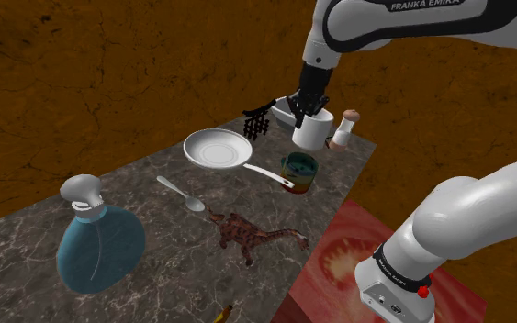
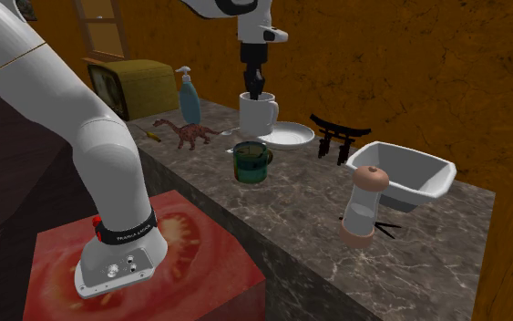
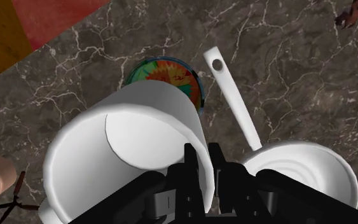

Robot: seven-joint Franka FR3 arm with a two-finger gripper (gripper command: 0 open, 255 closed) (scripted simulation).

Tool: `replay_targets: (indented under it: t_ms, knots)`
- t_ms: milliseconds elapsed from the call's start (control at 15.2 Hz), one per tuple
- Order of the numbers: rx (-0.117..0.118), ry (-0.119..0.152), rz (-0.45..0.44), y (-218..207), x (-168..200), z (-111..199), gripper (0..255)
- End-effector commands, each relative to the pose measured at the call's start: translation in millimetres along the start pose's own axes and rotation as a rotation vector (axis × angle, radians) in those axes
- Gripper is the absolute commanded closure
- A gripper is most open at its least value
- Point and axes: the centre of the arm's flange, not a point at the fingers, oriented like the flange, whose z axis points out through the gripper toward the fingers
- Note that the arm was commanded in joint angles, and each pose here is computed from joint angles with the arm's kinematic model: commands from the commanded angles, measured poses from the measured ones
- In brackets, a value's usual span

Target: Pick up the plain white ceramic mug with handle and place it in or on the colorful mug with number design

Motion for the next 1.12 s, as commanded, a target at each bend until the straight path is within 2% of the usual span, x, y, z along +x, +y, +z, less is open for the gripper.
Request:
replay_targets:
  t_ms: [0, 594, 1056]
  knots:
    - [0.000, 0.001, 0.000, -0.3, 0.8, 10.1, 255]
    - [0.000, 0.001, 0.000, -0.6, 2.0, 57.6, 255]
    - [0.000, 0.001, 0.000, -0.6, 2.0, 57.6, 255]
